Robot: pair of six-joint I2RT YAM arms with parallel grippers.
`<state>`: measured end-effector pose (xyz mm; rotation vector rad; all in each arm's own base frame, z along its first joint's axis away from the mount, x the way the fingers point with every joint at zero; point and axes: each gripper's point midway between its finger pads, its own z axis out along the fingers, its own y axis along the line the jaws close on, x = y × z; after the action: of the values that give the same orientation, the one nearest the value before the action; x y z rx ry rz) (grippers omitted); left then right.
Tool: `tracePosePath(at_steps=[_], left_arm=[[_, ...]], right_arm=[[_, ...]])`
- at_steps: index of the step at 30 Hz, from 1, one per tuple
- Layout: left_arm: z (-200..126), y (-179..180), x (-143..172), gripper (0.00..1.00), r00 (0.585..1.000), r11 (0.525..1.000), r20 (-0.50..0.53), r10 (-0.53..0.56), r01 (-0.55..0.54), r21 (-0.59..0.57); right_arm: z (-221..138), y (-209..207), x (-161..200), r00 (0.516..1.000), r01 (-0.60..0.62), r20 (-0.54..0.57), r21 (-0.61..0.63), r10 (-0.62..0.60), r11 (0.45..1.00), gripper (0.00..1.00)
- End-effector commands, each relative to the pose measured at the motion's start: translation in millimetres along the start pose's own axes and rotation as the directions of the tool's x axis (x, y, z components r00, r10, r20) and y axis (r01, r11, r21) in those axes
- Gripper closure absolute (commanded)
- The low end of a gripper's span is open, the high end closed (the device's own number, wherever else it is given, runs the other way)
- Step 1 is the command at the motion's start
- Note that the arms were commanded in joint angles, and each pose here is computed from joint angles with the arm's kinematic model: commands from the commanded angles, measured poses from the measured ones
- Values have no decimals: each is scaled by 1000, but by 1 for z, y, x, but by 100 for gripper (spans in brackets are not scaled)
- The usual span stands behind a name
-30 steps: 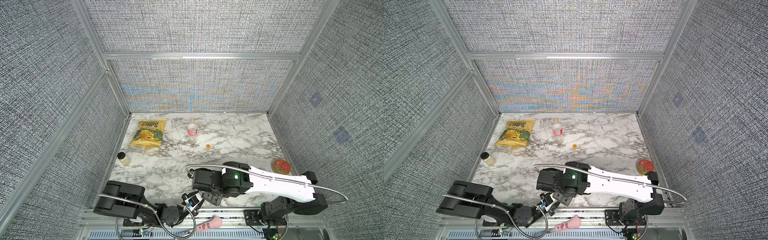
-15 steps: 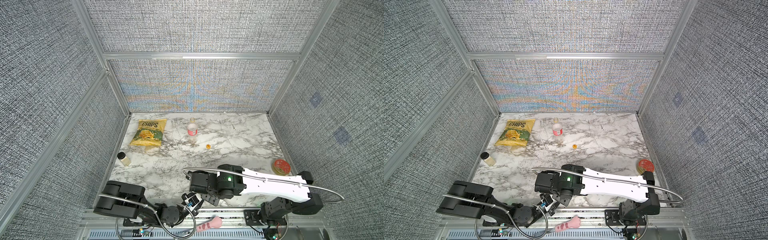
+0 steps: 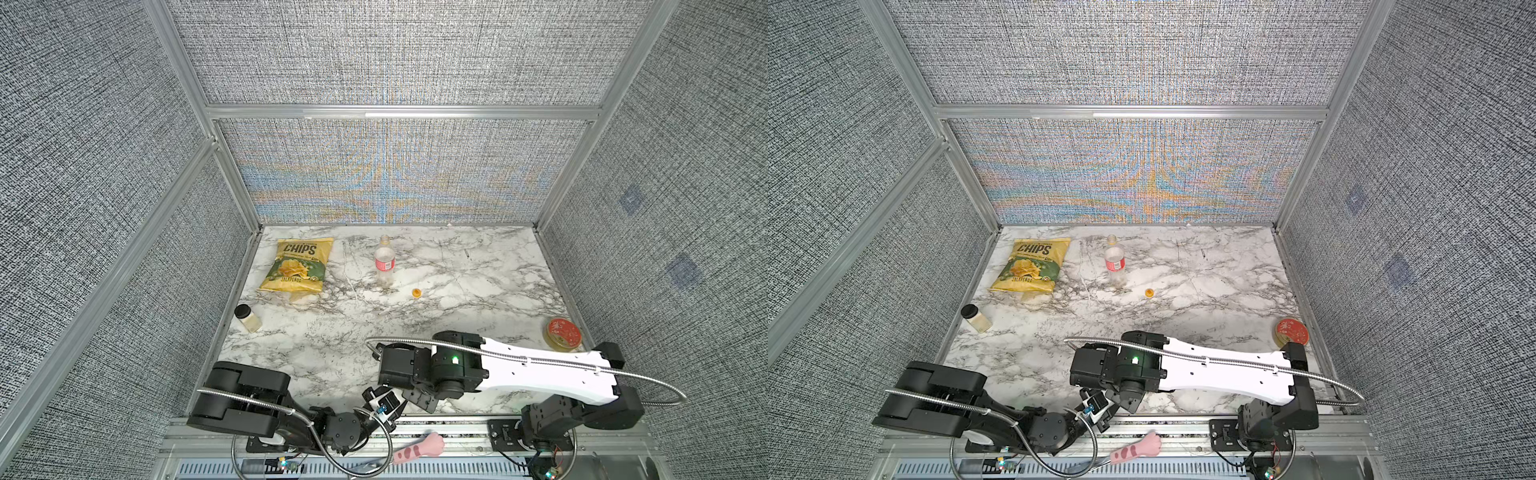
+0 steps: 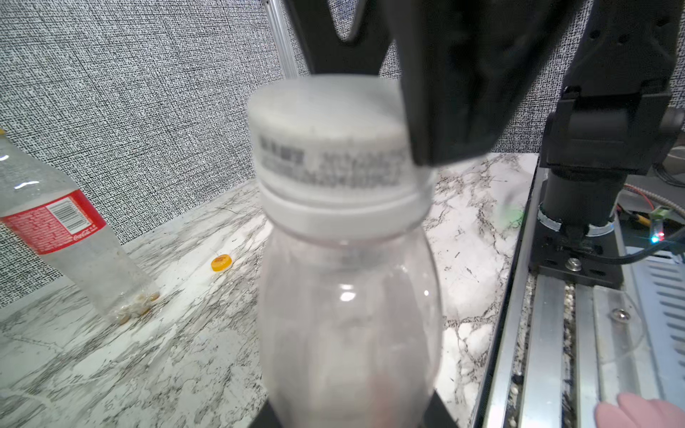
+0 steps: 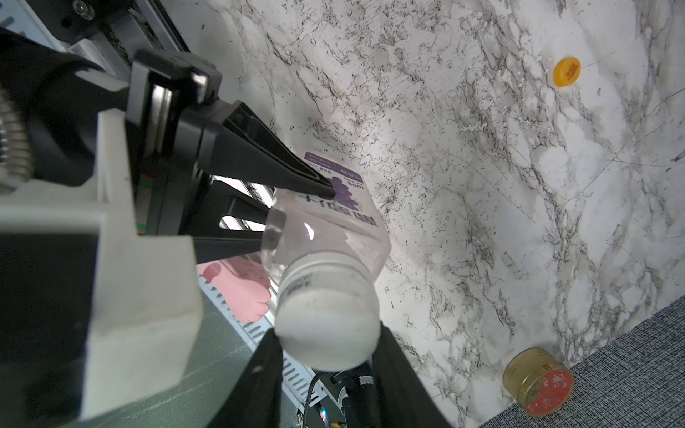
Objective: Screw on the bottle caps
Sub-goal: Screw the bottle cap onto the plastic bottle.
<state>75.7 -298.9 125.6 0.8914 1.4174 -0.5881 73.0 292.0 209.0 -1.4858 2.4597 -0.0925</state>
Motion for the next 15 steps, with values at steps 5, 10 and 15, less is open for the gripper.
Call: tracePosePath(at_steps=[5,10,15], left_arm=[[0,1,-20,68,995,998,71,-68,68,4],[0,1,-20,68,995,998,72,-68,68,4],[0,2,-21,68,995,997,75,-71,71,-2]], right_arm=[[5,-2,-12,996,-73,49,3,73,997,65],[4,-2,-15,994,-93,59,-6,93,996,66],[8,-2,-18,990,-133,51,6,133,991,66]])
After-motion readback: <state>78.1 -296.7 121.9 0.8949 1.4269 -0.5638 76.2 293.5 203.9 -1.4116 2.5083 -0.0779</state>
